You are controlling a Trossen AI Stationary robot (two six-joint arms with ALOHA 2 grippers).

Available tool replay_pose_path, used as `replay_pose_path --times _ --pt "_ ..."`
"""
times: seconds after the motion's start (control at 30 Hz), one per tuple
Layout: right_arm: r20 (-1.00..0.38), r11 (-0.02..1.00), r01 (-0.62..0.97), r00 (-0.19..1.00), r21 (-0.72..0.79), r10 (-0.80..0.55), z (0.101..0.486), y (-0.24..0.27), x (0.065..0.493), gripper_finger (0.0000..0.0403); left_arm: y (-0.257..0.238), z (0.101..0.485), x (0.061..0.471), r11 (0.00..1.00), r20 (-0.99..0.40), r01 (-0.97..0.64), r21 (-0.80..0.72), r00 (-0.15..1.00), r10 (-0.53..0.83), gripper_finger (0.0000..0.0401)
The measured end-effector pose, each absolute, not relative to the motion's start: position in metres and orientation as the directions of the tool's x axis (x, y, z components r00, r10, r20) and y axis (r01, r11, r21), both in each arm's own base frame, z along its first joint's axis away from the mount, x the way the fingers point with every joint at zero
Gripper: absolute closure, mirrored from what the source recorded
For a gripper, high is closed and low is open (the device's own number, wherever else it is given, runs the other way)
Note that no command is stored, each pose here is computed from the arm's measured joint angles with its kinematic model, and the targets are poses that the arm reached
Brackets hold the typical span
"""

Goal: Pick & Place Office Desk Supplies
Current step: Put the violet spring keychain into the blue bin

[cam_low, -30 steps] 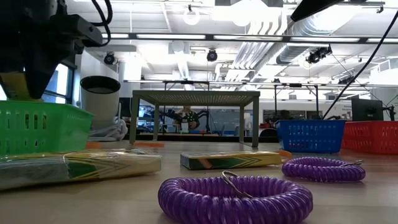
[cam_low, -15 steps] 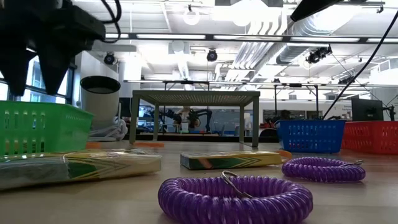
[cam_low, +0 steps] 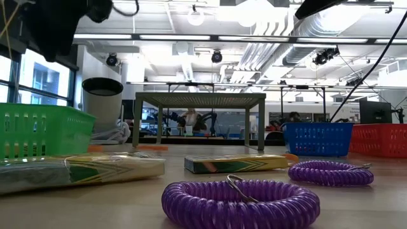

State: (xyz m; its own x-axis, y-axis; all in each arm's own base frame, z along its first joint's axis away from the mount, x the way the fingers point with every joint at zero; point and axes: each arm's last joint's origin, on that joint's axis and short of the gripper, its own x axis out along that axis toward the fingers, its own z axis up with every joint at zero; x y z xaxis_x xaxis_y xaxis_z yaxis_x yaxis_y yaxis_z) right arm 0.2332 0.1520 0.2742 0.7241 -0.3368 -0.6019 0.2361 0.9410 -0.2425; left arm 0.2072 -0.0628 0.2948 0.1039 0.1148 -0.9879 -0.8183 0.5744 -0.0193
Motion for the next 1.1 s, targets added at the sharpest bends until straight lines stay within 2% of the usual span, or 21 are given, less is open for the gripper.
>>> replay_pose_path --times 0.13,0.27,0.37,0.53,0.87,1.0,1.1 --pt "-0.594 0.944 0.24 0.734 -0.228 -0.33 0.275 0.153 0.234 0.0374 -0.039 0.292 0.201 0.491 -0.988 -0.865 0.102 -0.029 0.154 0.0116" --pt "-0.585 0.946 0.249 0.743 -0.208 -0.325 0.276 0.153 0.237 0.0374 -0.019 0.277 0.201 0.604 -0.983 -0.779 0.165 -0.083 0.162 0.0116" --pt "-0.583 0.944 0.26 0.743 -0.202 -0.329 0.277 0.15 0.239 0.0374 -0.006 0.26 0.2 0.699 -0.987 -0.696 0.161 -0.118 0.11 0.0116" --pt "-0.584 0.942 0.278 0.74 -0.188 -0.335 0.277 0.145 0.243 0.0374 0.014 0.237 0.195 0.755 -0.988 -0.645 0.115 -0.156 0.017 0.0116" --pt "-0.608 0.942 0.289 0.721 -0.17 -0.331 0.277 0.133 0.251 0.0374 0.04 0.203 0.18 0.748 -0.979 -0.656 0.104 -0.2 -0.039 0.0116" --pt "-0.608 0.938 0.302 0.716 -0.172 -0.342 0.277 0.129 0.253 0.0374 0.046 0.188 0.175 0.68 -0.979 -0.729 0.081 -0.185 -0.082 0.0116" --pt "-0.608 0.937 0.302 0.714 -0.177 -0.346 0.277 0.128 0.254 0.0374 0.046 0.178 0.168 0.619 -0.972 -0.777 0.113 -0.215 -0.093 0.0116"
